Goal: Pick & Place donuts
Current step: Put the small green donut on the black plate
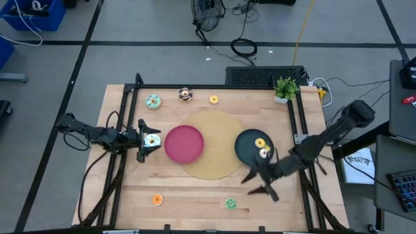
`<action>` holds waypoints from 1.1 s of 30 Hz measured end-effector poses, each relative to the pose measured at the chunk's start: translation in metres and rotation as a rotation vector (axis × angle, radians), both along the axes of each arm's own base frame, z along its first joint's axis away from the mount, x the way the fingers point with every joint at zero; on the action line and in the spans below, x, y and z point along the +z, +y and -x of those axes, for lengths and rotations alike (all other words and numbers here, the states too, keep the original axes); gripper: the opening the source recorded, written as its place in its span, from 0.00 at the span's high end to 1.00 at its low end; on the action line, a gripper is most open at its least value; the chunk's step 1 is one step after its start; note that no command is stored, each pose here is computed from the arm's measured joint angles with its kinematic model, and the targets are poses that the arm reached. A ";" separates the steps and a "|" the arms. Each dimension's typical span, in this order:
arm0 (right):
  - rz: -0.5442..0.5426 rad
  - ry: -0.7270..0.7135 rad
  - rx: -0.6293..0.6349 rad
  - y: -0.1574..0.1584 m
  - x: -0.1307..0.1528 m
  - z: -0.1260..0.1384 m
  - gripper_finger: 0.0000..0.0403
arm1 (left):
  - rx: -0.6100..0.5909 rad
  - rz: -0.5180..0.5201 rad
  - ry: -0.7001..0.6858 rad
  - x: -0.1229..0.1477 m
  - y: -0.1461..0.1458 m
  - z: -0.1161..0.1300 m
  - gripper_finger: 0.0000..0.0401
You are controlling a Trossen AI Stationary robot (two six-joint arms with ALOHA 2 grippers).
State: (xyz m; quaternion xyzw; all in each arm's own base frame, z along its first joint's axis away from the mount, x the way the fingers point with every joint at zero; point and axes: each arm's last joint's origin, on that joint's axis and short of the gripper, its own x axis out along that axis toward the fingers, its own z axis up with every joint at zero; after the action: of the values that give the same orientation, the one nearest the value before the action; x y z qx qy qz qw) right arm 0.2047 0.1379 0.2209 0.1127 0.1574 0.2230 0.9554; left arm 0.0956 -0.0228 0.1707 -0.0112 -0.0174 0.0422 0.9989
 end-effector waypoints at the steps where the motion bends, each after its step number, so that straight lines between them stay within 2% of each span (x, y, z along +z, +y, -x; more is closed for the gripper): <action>1: 0.034 0.005 0.018 0.008 -0.003 -0.004 0.47 | 0.000 0.000 0.000 0.000 0.000 0.000 0.20; 5: 0.186 0.103 0.061 0.036 -0.013 -0.025 0.47 | 0.000 0.000 0.000 0.000 0.000 0.000 0.20; 9: 0.369 0.260 0.105 0.062 -0.020 -0.047 0.47 | 0.000 0.000 0.000 0.000 0.000 0.000 0.20; 14: 0.544 0.393 0.081 0.079 -0.037 -0.064 0.47 | 0.000 0.000 0.000 0.000 0.000 0.000 0.20; 21: 0.598 0.469 0.090 0.085 -0.069 -0.072 0.47 | 0.000 0.000 0.000 0.000 0.000 0.000 0.20; 25: 0.596 0.470 0.089 0.085 -0.071 -0.072 0.46 | 0.000 0.000 0.000 0.000 0.000 0.000 0.20; 33: 0.582 0.476 0.079 0.085 -0.073 -0.073 0.31 | 0.000 0.000 0.000 0.000 0.000 0.000 0.20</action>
State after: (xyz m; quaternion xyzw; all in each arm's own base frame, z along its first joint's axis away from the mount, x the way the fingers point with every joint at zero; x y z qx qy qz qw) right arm 0.2781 0.2229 0.1480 -0.1211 0.4361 0.1732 0.8747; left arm 0.0956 -0.0228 0.1707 -0.0112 -0.0174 0.0423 0.9989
